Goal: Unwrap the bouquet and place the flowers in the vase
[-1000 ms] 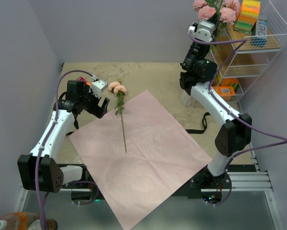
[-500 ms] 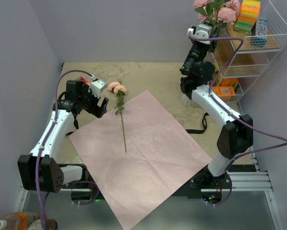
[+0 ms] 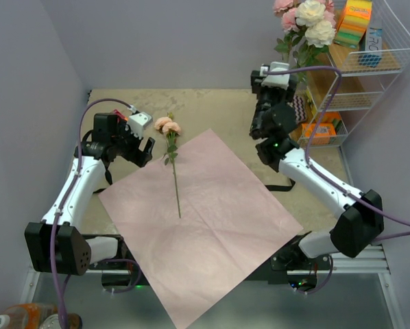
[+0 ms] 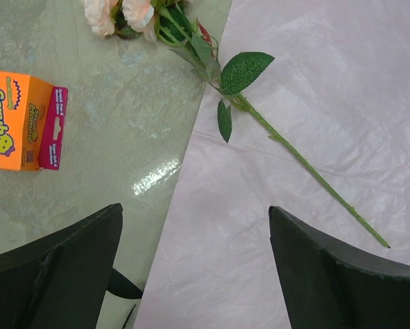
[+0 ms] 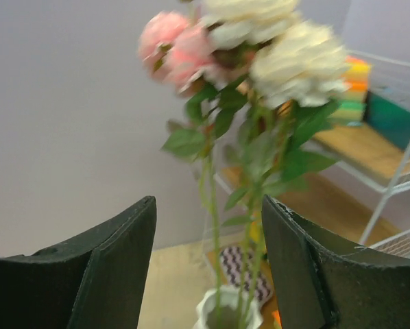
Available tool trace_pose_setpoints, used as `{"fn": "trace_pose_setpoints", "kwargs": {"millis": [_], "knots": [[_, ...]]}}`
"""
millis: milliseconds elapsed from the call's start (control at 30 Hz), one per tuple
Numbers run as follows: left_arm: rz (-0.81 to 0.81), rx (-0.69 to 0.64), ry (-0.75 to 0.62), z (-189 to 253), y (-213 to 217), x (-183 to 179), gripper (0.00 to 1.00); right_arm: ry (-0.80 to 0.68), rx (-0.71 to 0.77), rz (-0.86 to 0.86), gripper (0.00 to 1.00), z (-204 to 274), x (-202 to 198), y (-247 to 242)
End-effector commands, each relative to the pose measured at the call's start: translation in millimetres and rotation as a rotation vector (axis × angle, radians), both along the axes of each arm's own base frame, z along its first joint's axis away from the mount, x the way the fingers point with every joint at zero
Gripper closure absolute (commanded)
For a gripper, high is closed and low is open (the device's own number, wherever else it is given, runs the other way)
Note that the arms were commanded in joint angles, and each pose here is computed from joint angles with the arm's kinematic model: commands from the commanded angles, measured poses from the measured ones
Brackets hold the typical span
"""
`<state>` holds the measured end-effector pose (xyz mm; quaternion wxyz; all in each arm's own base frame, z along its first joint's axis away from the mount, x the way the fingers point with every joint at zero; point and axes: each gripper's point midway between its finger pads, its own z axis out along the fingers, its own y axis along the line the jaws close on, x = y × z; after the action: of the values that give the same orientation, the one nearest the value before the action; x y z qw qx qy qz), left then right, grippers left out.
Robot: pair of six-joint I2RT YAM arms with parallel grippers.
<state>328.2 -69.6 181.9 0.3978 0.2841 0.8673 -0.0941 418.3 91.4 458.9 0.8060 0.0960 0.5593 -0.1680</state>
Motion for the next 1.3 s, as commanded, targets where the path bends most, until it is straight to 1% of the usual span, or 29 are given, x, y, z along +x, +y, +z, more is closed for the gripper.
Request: {"fn": "trace_pose_setpoints", "kwargs": {"millis": [0, 33, 100, 133, 167, 200, 233, 267, 300, 333, 367, 400, 433, 500, 533, 567, 600, 633, 667, 767, 800, 867, 900, 967, 1000, 1067, 1100, 1267], "knots": [[0.001, -0.034, -0.059, 26, -2, 4, 0.09, 0.113, -0.026, 0.119, 0.34, -42, -16, 58], [0.004, -0.037, -0.057, 27, -2, 3, 0.09, 0.139, -0.038, 0.16, 0.34, -50, -23, 77], [0.008, -0.042, -0.059, 28, -2, 3, 0.09, 0.161, -0.02, 0.219, 0.34, -59, -28, 97], [0.01, -0.042, -0.065, 30, -2, 3, 0.09, 0.199, -0.036, 0.254, 0.34, -67, -32, 110], [0.014, -0.042, -0.067, 31, -2, 2, 0.08, 0.208, 0.016, 0.29, 0.34, -72, -32, 119], [0.017, -0.046, -0.069, 32, -2, 2, 0.07, 0.227, 0.021, 0.352, 0.35, -76, -32, 132], [0.029, -0.042, -0.074, 34, 0, 2, 0.05, 0.292, 0.004, 0.38, 0.36, -94, -30, 141], [0.039, -0.041, -0.075, 35, 1, 3, 0.01, 0.3, 0.07, 0.425, 0.36, -97, -29, 152], [0.052, -0.041, -0.071, 34, 2, 3, 0.01, 0.324, 0.072, 0.491, 0.37, -103, -29, 167], [0.058, -0.041, -0.076, 35, 3, 4, 0.01, 0.381, 0.054, 0.521, 0.37, -122, -25, 180], [0.065, -0.044, -0.075, 36, 4, 5, 0.01, 0.406, 0.096, 0.549, 0.37, -133, -23, 189], [0.083, -0.046, -0.068, 34, 6, 5, 0.01, 0.433, 0.096, 0.577, 0.37, -141, -22, 198], [0.093, -0.045, -0.072, 35, 8, 7, 0.01, 0.506, 0.067, 0.633, 0.37, -164, -19, 218], [0.128, -0.045, -0.066, 35, 13, 11, 0.01, 0.586, 0.07, 0.714, 0.37, -187, -19, 243], [0.146, -0.042, -0.063, 33, 17, 13, 0.01, 0.634, 0.055, 0.81, 0.37, -194, -23, 262], [0.159, -0.04, -0.062, 33, 20, 14, 0.01, 0.7, 0.044, 0.849, 0.37, -221, -23, 278], [0.182, -0.036, -0.064, 34, 25, 16, 0.01, 0.742, 0.039, 0.881, 0.37, -233, -25, 286], [0.194, -0.034, -0.06, 32, 28, 18, 0.01, 0.787, 0.036, 0.952, 0.37, -240, -31, 300], [0.198, -0.034, -0.059, 32, 30, 19, 0.0, 0.843, 0.033, 0.963, 0.37, -264, -31, 307], [0.201, -0.035, -0.057, 29, 34, 19, 0.01, 0.905, 0.05, 1.016, 0.37, -285, -37, 321], [0.198, -0.034, -0.056, 29, 33, 18, 0.0, 0.932, 0.051, 1.019, 0.36, -300, -37, 323], [0.198, -0.031, -0.059, 28, 34, 19, 0.01, 0.952, 0.068, 1.041, 0.36, -307, -38, 330], [0.194, -0.032, -0.058, 28, 33, 19, 0.01, 0.979, 0.069, 1.038, 0.36, -321, -38, 332], [0.189, -0.035, -0.058, 27, 32, 19, 0.0, 0.993, 0.089, 1.052, 0.37, -327, -37, 338], [0.187, -0.037, -0.054, 27, 32, 19, 0.0, 1.019, 0.093, 1.065, 0.37, -339, -38, 343], [0.184, -0.036, -0.052, 25, 32, 18, 0.01, 1.029, 0.122, 1.068, 0.37, -345, -34, 348], [0.183, -0.035, -0.054, 26, 32, 19, 0.01, 1.048, 0.132, 1.1, 0.37, -349, -38, 353], [0.182, -0.02, -0.051, 22, 34, 17, 0.01, 1.104, 0.15, 1.094, 0.38, -380, -35, 363]]}}
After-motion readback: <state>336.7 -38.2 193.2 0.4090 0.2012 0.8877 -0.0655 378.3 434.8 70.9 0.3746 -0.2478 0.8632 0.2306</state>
